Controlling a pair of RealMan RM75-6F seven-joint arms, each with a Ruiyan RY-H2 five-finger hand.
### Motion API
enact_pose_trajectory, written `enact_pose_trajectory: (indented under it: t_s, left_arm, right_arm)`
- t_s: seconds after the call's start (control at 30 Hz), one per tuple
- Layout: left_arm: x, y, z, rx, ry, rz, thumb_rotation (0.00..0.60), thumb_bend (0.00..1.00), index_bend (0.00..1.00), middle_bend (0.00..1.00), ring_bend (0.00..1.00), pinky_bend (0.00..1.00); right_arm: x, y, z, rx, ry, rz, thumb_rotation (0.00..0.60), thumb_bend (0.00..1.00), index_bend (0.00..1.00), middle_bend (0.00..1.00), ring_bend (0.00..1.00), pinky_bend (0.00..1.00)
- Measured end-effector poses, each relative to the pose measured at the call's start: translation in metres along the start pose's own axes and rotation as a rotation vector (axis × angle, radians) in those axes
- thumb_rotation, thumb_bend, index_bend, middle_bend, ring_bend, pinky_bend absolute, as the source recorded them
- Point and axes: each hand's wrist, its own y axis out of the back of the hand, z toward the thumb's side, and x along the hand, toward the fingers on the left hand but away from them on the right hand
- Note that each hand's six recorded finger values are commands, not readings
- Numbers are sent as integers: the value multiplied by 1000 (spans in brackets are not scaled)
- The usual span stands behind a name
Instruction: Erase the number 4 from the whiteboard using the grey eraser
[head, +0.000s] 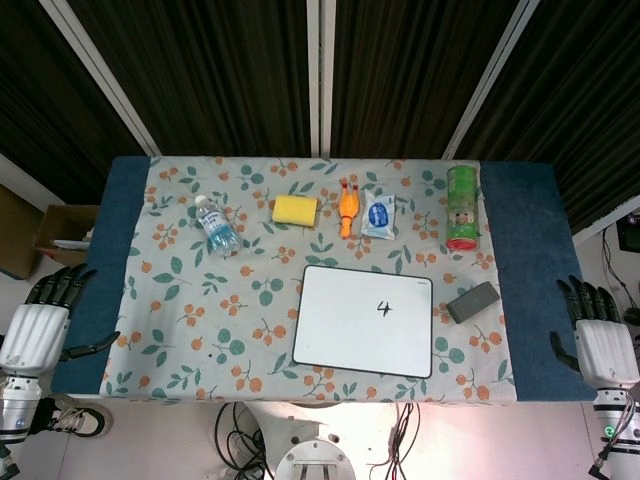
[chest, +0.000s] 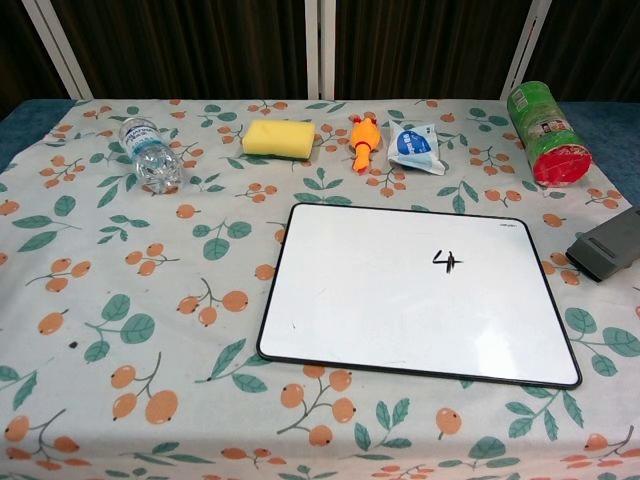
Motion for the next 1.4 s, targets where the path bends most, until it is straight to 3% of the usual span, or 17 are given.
enact_pose_trajectory:
  t_s: [0.2,0.43,0.63,0.97,1.23,1.4]
  left_arm:
    - [0,-2,-1,3,0,-8,298,119,130,90,96,165]
    - [-1,0,-1,2,6,0,296,118,131,90,95,166]
    - [-2,0,1,10,1,-5,298,119,131,90,96,166]
    - [-3,0,-2,14,11,-8,298,119,132,90,96,166]
    - [-2,1,-3,14,11,-7,298,119,131,90,95,165]
    - [-2,-1,-4,12,14,-13,294,119,132,91,95,166]
  right_arm:
    - [-17,-8,2,128,89,67,600,250,0,0,0,0]
    - [-57,-19,14,349,297,177,600,177,0,0,0,0]
    - [-88,-34,30,453,445,240,600,160,0,0,0,0]
    - [-106,-72,52,409,537,274,600,172,0,4,0,0]
    - [-113,-85,66,352,586,258,600,179,1,111,18,0]
    - [-115,-87,69,342,598,242,600,180,88,180,95,0]
